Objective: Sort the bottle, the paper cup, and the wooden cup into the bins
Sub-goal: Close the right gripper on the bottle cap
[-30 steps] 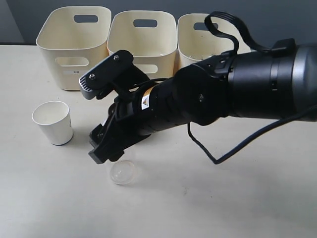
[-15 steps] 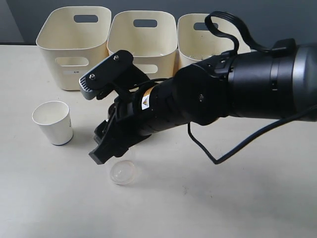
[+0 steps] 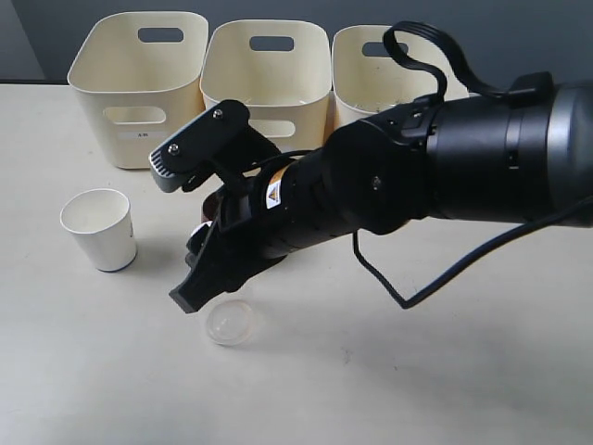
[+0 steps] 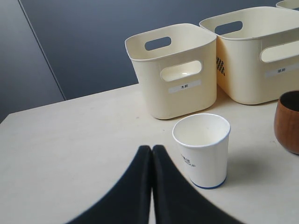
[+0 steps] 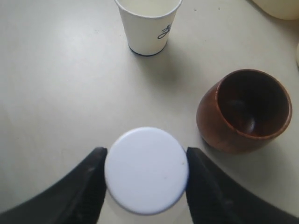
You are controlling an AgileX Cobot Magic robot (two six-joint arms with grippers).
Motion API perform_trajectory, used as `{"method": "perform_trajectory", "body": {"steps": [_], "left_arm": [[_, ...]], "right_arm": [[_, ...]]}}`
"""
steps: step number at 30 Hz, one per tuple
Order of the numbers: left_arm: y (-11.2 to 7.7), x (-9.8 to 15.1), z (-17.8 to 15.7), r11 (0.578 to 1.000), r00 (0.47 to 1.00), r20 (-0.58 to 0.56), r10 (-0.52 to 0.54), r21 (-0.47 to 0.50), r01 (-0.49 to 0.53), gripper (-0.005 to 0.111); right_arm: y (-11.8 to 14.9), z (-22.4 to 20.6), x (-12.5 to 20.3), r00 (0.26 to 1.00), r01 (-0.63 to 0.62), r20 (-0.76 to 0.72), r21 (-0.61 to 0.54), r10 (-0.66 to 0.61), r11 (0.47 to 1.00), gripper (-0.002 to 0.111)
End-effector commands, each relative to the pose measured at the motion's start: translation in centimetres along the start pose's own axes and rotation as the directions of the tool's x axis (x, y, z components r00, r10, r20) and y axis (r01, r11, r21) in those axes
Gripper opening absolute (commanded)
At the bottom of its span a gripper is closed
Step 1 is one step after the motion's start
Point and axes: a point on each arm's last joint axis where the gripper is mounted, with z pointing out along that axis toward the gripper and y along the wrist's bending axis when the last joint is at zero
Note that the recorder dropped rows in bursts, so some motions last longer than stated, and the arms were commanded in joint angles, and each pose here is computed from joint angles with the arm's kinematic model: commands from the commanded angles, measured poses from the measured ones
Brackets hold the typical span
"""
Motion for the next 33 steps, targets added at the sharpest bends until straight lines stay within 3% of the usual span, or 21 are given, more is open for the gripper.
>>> {"method": "perform_trajectory", "body": {"steps": [1,7,9,16,33], "left_arm": [[-0.04,-0.04,-0.03,1.000,1.000,0.011,-0.001,0.006,0.001,0.000],[-0.04,-0.04,-0.03,1.000,1.000,0.011,-0.001,0.006,0.001,0.000],[-0.04,-0.04,-0.03,1.000,1.000,0.011,-0.001,0.006,0.001,0.000],[-0.04,-0.04,-0.03,1.000,1.000,0.011,-0.001,0.006,0.001,0.000],[-0.04,-0.04,-0.03,1.000,1.000,0.011,-0.001,0.006,0.001,0.000]], "right_arm": [[-0.05,-0.10,-0.24,1.000,0.007,0.011,0.003,-0.007,1.000,0.049],[-0.06,-0.10,-0.30,1.000,0.009,0.017,0.005,-0.009,1.000,0.048],[-0.07,-0.10,-0.30,1.000,0.010,0.016,0.005,-0.010,1.000,0.041],[-0.14,-0.10,-0.30,0.999,0.037,0.017,0.014,-0.038,0.999,-0.001],[-0.20,-0.77,-0.77,0.997,0.057,0.052,0.028,-0.058,0.998,-0.001]]}}
